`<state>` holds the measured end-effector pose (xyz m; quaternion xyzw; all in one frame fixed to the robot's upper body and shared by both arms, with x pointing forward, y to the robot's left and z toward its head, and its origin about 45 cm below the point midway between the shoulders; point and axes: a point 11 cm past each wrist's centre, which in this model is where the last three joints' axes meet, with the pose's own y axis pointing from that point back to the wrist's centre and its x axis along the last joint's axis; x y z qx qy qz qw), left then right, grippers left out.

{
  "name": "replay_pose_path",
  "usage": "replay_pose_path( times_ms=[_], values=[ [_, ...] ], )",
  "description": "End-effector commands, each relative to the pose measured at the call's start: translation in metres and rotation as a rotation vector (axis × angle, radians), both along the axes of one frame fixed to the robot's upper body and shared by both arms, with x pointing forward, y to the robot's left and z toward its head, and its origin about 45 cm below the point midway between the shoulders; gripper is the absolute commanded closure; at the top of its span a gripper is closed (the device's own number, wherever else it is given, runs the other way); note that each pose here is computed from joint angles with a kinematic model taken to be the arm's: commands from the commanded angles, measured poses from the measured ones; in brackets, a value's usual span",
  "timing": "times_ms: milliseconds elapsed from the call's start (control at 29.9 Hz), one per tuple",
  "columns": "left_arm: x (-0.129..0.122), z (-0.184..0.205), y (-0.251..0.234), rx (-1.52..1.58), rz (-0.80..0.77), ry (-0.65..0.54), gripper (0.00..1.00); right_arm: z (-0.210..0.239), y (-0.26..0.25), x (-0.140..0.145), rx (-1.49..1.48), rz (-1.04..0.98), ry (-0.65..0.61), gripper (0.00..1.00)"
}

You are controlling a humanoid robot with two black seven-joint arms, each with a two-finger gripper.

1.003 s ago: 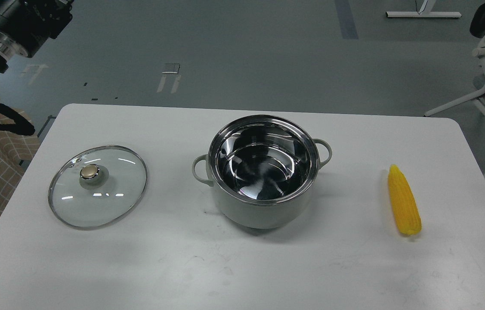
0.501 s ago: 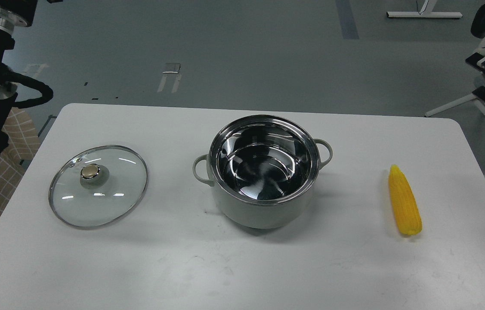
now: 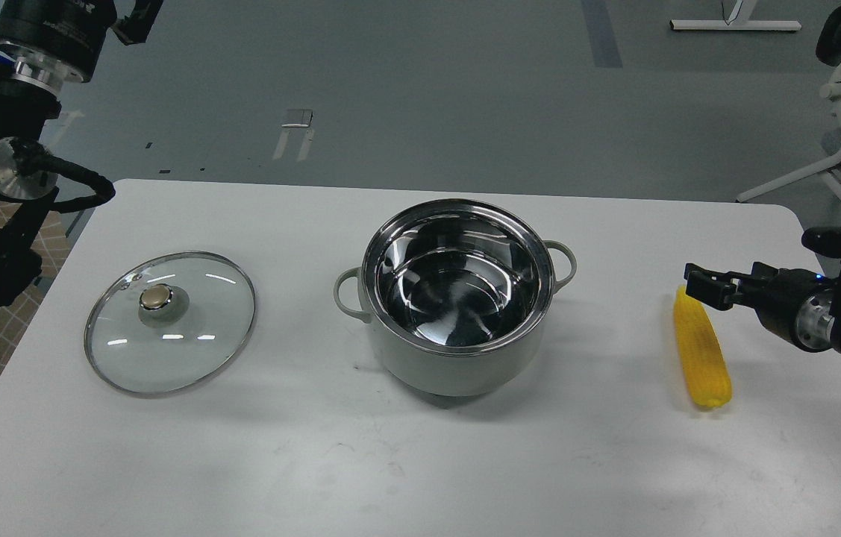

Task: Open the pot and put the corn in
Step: 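Close the right gripper around the yellow corn cob, then lift the corn cob and carry it over the pot with the right gripper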

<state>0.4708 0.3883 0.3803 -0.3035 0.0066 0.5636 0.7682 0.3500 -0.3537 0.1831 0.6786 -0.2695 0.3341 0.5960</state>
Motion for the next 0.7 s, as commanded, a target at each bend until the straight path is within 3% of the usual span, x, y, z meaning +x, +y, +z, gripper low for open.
replay_pose_path(
  times_ms=[0, 134, 468, 602, 669],
  values=[
    [0.001, -0.003, 0.0, 0.006, 0.001, 0.022, 0.03, -0.013, 0.002, -0.007, -0.031, 0.016, 0.032, 0.0],
    [0.002, -0.005, -0.003, 0.003, -0.002, 0.03, 0.03, -0.033, -0.004, -0.02, -0.05, 0.003, 0.088, 0.01],
    [0.002, -0.003, -0.004, 0.0, -0.003, 0.025, 0.03, -0.053, -0.009, -0.032, -0.055, -0.038, 0.138, 0.18],
    [0.003, -0.003, -0.004, -0.003, -0.001, 0.026, 0.03, -0.063, -0.001, -0.037, -0.033, -0.04, 0.157, 0.36],
    [0.003, -0.003, -0.004, 0.0, 0.002, 0.027, 0.03, -0.066, 0.002, -0.037, -0.023, -0.04, 0.162, 0.38]
  ],
)
